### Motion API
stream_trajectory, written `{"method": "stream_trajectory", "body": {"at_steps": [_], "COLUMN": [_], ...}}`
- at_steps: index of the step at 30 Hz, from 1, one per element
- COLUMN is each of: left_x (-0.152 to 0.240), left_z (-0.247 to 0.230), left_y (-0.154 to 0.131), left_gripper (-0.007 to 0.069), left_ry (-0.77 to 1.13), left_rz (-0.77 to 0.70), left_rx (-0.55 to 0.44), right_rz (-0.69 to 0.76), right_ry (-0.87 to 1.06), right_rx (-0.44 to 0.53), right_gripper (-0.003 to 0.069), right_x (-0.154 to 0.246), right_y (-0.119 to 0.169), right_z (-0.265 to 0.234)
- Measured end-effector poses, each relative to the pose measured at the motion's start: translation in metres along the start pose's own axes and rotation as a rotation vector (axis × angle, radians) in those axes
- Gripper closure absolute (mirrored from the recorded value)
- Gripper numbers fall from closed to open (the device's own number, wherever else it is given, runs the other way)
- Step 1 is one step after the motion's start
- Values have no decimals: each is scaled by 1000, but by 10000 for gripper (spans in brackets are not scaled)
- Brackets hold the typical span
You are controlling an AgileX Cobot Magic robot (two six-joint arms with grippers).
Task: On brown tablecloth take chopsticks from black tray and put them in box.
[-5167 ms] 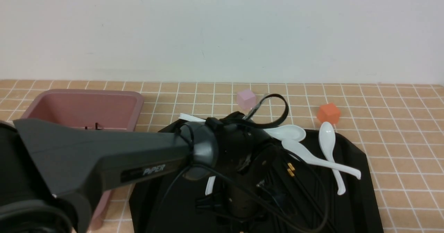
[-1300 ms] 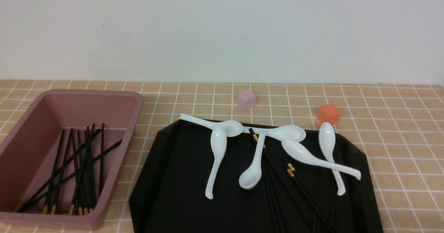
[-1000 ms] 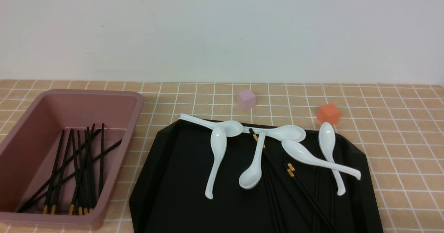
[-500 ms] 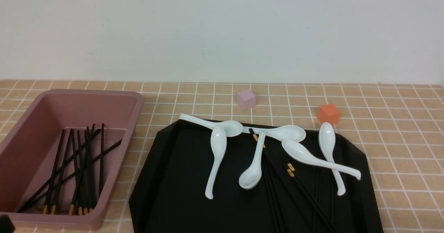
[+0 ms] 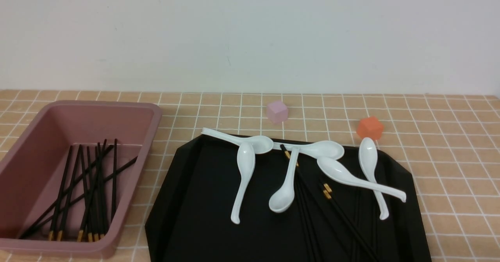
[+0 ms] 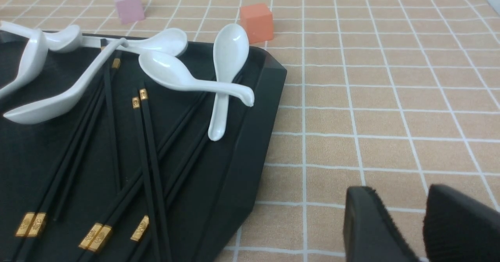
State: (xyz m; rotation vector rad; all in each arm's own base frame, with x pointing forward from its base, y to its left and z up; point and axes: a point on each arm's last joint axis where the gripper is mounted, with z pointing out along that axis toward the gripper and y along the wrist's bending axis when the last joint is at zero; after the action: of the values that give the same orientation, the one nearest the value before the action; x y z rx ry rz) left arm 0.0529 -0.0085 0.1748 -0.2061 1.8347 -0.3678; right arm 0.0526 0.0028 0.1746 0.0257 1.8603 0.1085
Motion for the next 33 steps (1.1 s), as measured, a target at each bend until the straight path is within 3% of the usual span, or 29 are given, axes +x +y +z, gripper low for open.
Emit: {"method": "stream_trajectory", "body": {"at_steps": [33], "left_x": [4], "left_z": [0], "left_y": [2], "left_gripper": [605], "left_ry": [44], "left_rz": [9], "left_rx": [-18], "right_rz": [2], "right_ry": [0], "right_rx": [-1], "right_gripper": [419], "right_x": [0], "right_y": [0], "right_z": [0]}}
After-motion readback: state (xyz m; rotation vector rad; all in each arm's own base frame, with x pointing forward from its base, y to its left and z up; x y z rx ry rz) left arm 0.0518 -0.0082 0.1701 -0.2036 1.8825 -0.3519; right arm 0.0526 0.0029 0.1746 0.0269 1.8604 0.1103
